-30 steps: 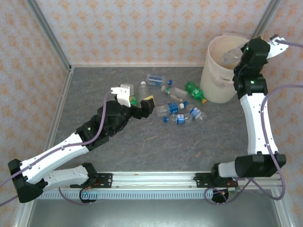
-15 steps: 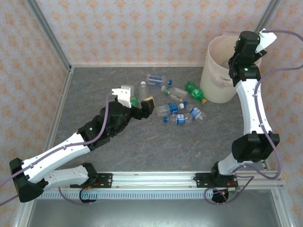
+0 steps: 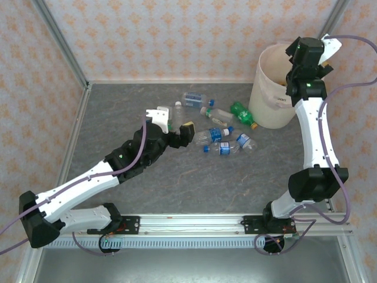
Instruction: Put the plastic bottles in the bin
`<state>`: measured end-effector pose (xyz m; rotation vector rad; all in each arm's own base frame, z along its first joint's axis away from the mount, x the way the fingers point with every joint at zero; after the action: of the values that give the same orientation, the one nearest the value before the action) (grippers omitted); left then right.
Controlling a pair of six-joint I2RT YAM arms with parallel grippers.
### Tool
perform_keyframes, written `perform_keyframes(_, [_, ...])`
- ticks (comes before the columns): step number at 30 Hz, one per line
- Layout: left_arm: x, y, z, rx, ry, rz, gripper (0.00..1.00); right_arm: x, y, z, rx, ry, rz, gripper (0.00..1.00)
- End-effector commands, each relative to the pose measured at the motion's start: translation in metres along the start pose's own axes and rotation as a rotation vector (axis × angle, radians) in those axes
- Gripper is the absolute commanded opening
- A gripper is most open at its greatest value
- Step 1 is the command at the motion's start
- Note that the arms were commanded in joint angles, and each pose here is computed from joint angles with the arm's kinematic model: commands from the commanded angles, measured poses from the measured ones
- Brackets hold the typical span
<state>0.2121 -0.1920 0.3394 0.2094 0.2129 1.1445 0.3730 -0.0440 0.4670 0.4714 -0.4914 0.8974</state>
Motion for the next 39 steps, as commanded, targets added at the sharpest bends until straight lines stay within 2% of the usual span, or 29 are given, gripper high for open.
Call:
perform_keyframes(1, [0.003, -0.002, 0.002, 0.024, 0.013, 0.0, 0.99, -0.002, 0.028, 0.017, 0.042, -0.057, 0.069, 1.0])
perform_keyframes(8, [0.01, -0.009, -0.012, 0.073, 0.006, -0.024, 0.99, -0.019, 0.061, 0.006, 0.192, -0.08, 0.161, 1.0])
perform_keyframes(14, [0.014, -0.021, -0.029, 0.169, 0.019, 0.002, 0.99, -0.035, 0.094, -0.022, 0.371, -0.069, 0.272, 1.0])
perform_keyframes(24, [0.042, -0.046, -0.052, 0.281, 0.14, 0.23, 0.98, -0.053, 0.127, -0.07, 0.582, -0.04, 0.406, 1.0])
perform_keyframes(31, [0.061, -0.065, -0.056, 0.372, 0.179, 0.39, 0.96, -0.059, 0.133, -0.086, 0.664, -0.055, 0.488, 1.0])
perform_keyframes(39, [0.096, -0.092, -0.08, 0.541, 0.22, 0.536, 0.94, -0.056, 0.141, -0.087, 0.693, -0.061, 0.617, 1.0])
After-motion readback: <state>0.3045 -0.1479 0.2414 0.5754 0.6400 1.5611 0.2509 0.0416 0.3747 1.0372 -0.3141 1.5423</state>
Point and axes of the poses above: each hand's point on the last joint's axis, 136 mm out from that joint toward the fingers, its own y axis back along the fingers, its own x axis along the line the jaws close on, z = x × y, the point moved 10 cm from there along y, back along the fingers, and after that the axes turned 15 degrees about -y, right-handed, at the moved point
